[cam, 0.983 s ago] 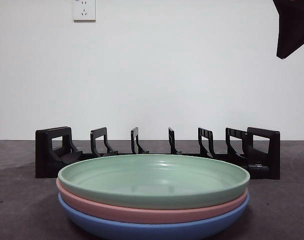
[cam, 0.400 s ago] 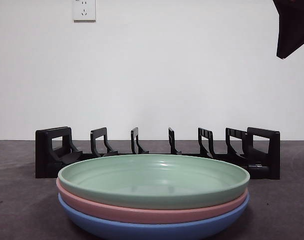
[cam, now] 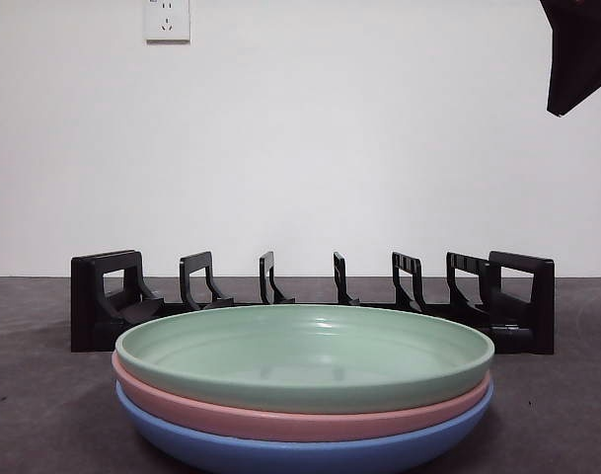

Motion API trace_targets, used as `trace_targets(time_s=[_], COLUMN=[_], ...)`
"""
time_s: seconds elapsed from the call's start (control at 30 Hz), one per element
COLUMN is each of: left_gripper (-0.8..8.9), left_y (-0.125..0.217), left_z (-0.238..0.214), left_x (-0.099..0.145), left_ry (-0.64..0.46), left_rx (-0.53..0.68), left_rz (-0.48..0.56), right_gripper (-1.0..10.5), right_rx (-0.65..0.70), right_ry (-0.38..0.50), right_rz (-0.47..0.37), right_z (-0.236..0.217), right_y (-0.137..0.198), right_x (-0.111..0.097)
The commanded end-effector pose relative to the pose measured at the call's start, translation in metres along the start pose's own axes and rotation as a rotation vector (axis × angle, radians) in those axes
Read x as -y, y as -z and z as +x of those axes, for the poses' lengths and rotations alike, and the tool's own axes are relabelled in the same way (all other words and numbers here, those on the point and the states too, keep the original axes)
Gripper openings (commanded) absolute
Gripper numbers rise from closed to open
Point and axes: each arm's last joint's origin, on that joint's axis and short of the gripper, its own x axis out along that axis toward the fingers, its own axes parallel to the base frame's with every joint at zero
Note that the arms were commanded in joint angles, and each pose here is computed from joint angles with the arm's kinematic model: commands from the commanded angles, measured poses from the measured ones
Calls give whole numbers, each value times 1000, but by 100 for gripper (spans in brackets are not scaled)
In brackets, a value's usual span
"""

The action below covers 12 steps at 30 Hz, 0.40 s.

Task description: Place the plate

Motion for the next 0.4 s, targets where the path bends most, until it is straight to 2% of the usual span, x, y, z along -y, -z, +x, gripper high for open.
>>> trace_targets(time_s=[0.03, 0.1, 0.2, 0.33, 0.4], left_gripper=[7, 7, 7, 7, 7], left_y=[7, 7, 7, 7, 7], left_z=[2, 2, 2, 2, 2], left_x=[0, 0, 0, 0, 0], left_ry=[-1, -1, -1, -1, -1], left_rx=[-26, -26, -26, -26, -26], left_rz=[0, 0, 0, 0, 0], right_gripper=[22, 21, 21, 21, 21], right_rx=[14, 47, 237, 546, 629], right_ry=[-4, 17, 52, 125, 159], right_rz=[-14, -57, -22, 85, 124], right_z=[-1, -5, -6, 3, 8], right_y=[-4, -5, 7, 71, 105], right_x=[-1, 1, 8, 18, 19])
